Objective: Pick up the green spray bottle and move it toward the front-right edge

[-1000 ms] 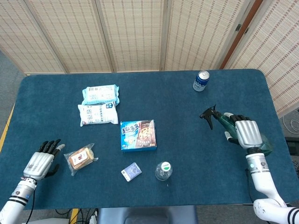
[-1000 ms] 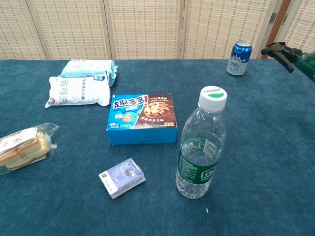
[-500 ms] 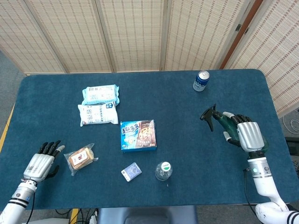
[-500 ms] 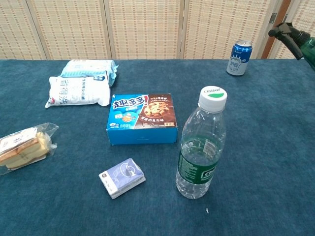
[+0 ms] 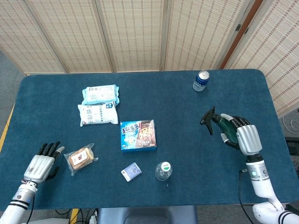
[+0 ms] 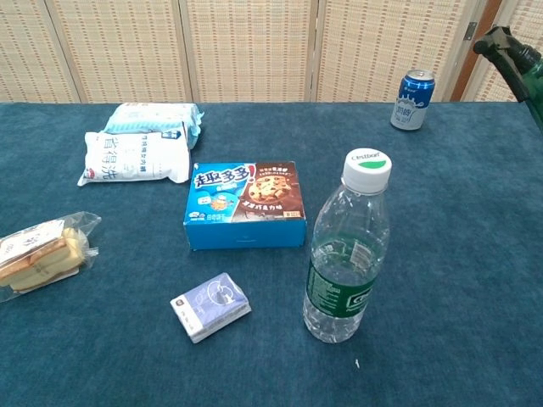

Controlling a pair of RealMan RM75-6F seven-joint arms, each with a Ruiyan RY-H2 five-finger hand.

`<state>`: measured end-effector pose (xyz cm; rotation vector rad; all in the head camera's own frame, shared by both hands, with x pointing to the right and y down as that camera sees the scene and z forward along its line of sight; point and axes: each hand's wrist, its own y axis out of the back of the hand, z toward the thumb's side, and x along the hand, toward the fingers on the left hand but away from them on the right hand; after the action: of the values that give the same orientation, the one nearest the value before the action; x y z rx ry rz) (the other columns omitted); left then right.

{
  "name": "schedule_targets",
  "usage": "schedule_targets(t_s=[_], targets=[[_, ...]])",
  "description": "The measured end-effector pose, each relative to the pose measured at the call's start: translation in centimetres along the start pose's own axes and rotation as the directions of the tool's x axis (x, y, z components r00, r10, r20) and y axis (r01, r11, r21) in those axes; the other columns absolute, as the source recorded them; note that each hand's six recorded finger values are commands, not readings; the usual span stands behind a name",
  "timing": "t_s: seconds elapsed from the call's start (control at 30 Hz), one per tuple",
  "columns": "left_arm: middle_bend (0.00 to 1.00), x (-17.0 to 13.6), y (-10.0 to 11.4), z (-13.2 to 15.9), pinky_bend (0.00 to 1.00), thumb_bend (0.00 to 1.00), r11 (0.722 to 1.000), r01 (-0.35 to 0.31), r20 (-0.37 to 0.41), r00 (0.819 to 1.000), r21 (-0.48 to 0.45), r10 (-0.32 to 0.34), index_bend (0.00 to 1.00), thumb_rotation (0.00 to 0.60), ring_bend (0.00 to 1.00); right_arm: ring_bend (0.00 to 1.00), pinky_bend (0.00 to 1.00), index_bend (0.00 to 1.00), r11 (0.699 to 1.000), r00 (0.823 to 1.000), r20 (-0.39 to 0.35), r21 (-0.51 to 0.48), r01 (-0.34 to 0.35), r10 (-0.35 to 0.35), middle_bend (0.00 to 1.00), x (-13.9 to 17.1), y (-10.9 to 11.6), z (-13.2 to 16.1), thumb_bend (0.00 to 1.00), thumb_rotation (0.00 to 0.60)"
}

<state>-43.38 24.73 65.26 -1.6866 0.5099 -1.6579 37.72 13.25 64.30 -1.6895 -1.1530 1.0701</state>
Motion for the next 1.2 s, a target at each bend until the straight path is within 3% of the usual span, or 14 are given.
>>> schedule_targets(t_s=[0.6,1.2], targets=[[0.0,0.5,-0.2,0.4,0.0,0.44,0.999,0.039,-0.015,0.999,0.025,-0.039,0.09,0.6,0.0,0.33,0.41,0.37,0.968,0.992,-0.008,-0.22,0.122,-0.127,0.49,0.5,-0.6,-0.5,0.32,0.6],[0.0,0.8,-0.6,1.1,0.0,0.44,0.997,0.065,-0.001,0.998,0.049,-0.065,0.09,0.6,0.0,0.33,0.41,0.37,0.913,0.982,-0.009,-0.37,0.174,-0.191,0.49,2.9,-1.1,-0.2,0.32,0.6]])
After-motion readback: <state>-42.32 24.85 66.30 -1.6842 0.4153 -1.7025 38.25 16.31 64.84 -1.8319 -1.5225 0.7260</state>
